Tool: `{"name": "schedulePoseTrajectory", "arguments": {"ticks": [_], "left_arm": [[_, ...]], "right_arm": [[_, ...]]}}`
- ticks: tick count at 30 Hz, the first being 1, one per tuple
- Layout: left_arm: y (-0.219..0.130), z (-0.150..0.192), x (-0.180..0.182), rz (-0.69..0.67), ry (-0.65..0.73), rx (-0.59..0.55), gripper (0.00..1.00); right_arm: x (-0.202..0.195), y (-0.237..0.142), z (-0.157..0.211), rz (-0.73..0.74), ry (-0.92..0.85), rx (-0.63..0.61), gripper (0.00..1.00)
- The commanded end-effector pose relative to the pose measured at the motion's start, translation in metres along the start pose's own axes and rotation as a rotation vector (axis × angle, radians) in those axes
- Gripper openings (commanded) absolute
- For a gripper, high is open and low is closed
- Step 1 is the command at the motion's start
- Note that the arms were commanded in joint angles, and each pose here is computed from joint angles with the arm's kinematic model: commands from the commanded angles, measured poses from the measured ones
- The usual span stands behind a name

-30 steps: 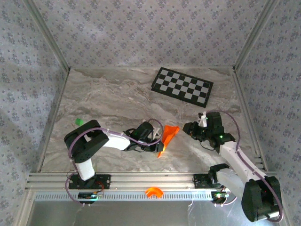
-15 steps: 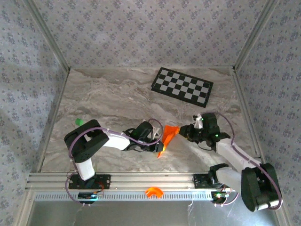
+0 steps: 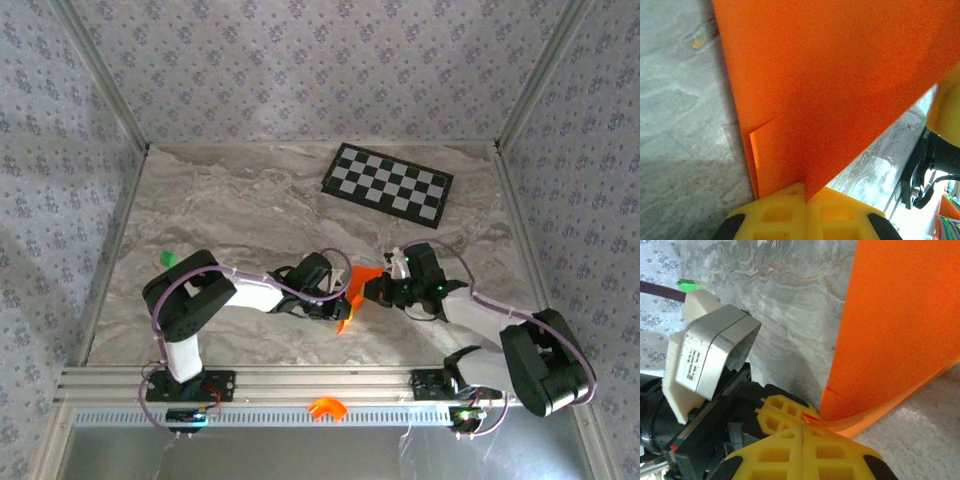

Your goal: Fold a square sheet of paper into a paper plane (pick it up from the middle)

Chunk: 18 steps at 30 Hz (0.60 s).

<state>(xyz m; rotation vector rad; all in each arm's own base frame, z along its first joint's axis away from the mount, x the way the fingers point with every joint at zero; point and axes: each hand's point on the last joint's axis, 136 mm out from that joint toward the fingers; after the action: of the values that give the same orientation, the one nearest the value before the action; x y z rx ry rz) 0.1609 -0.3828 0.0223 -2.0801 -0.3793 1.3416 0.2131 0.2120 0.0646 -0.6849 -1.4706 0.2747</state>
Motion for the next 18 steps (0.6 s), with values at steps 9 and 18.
{"name": "schedulePoseTrajectory", "arguments": {"ticks": [9, 18], "left_arm": [[0.009, 0.002, 0.011, -0.007, -0.05, 0.02, 0.0], [0.009, -0.001, 0.012, 0.007, -0.075, -0.007, 0.0]], "right_arm": [[0.001, 0.011, -0.022, -0.037, 0.026, -0.006, 0.04], [-0.003, 0.019, -0.032, -0.05, 0.046, -0.008, 0.05]]}}
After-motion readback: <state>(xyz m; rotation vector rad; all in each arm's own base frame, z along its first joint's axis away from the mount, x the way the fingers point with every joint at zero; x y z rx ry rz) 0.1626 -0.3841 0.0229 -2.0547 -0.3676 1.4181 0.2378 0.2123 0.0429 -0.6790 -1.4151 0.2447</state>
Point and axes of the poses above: each hand's point on the last joint's axis, 136 mm out from that joint toward the fingers, its own y axis out along the fingers, its own x axis along the line the jaws close on, z = x × y, and after that the axes turned 10 degrees about y, right-handed
